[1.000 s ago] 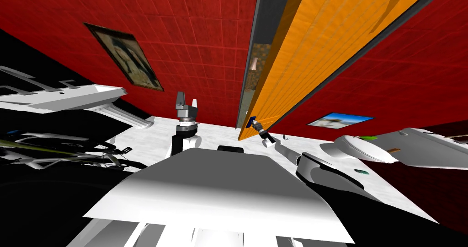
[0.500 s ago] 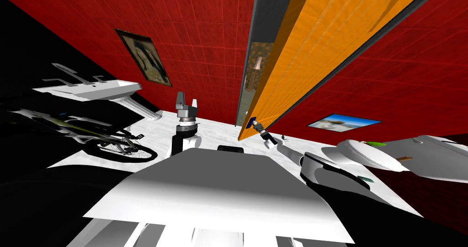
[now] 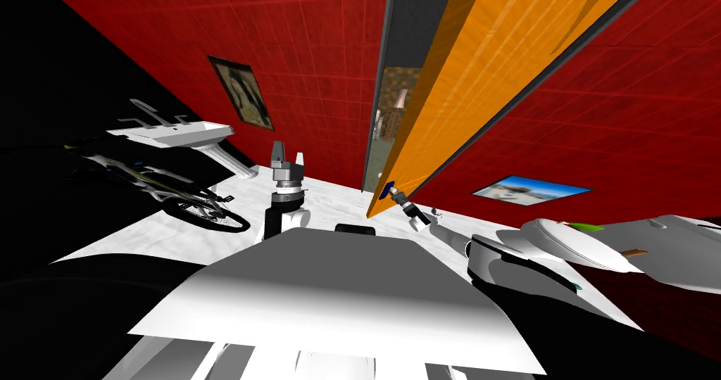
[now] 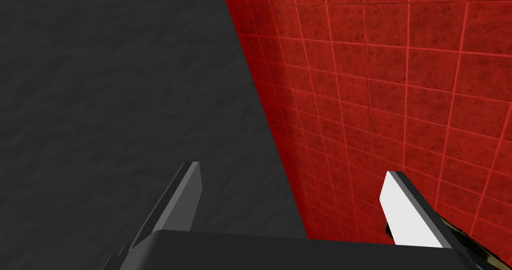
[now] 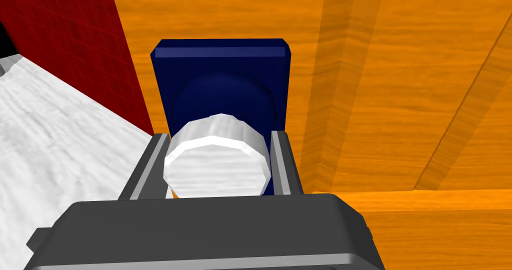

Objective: Pull the door open

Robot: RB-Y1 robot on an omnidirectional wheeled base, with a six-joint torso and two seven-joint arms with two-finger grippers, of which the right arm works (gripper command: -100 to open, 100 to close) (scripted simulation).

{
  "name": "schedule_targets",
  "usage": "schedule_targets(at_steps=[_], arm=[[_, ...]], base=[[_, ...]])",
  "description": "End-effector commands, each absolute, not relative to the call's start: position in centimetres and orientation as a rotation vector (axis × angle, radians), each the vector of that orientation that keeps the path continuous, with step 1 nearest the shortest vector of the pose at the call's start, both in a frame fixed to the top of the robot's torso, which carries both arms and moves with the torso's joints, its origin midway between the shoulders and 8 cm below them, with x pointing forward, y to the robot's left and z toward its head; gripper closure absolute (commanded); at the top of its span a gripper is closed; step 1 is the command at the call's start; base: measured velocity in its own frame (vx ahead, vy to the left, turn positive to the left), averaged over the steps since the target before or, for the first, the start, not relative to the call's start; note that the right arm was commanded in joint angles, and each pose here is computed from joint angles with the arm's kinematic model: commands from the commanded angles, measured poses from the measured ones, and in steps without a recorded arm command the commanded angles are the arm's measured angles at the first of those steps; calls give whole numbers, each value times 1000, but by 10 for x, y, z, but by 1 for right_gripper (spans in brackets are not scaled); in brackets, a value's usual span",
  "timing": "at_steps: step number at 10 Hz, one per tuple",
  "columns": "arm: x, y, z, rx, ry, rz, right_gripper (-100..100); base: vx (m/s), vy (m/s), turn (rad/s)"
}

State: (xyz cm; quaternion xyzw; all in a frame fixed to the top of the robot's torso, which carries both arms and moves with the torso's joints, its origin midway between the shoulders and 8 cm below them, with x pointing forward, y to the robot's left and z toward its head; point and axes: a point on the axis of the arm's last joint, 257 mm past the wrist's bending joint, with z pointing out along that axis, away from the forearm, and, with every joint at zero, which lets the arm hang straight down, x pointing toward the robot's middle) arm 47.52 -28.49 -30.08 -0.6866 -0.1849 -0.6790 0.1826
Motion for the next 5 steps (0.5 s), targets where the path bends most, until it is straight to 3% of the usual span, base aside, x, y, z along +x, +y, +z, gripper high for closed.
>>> schedule_targets(at_steps=[1, 5], arm=[[471, -287, -299, -1921, -534, -1912, 100], [460, -293, -297, -1894, -565, -1893, 100]], base=[[-146, -195, 145], [-168, -148, 133]])
